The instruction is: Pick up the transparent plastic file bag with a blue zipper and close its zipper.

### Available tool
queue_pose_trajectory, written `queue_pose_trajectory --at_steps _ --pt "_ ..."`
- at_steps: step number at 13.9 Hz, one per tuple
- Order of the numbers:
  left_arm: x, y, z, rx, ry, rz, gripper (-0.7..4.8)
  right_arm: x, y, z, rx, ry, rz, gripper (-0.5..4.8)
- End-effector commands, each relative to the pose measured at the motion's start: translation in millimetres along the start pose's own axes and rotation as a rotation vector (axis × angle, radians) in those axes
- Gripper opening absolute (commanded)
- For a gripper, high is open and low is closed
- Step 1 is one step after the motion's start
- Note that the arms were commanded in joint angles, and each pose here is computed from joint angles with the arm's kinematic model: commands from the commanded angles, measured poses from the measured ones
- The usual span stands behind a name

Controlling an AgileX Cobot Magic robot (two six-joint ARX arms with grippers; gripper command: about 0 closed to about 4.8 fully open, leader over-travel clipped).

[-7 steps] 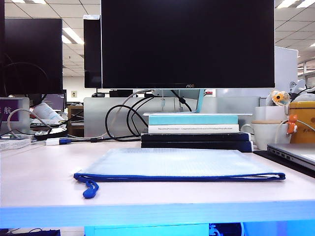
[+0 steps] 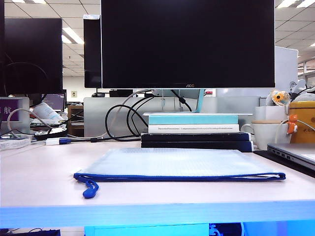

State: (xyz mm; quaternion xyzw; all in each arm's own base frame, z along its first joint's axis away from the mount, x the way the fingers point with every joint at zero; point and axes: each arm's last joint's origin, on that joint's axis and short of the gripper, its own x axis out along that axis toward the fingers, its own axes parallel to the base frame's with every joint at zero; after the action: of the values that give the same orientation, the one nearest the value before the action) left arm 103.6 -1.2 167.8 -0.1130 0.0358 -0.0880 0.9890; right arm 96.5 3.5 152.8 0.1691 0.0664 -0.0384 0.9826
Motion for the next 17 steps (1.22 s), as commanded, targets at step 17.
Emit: queue_pose_trajectory --at_steps 17 --pt "101.9 -14.3 135.7 1.144 0.030 -0.388 0.42 23.6 46.3 101.6 -0.054 0.072 0.154 -0.01"
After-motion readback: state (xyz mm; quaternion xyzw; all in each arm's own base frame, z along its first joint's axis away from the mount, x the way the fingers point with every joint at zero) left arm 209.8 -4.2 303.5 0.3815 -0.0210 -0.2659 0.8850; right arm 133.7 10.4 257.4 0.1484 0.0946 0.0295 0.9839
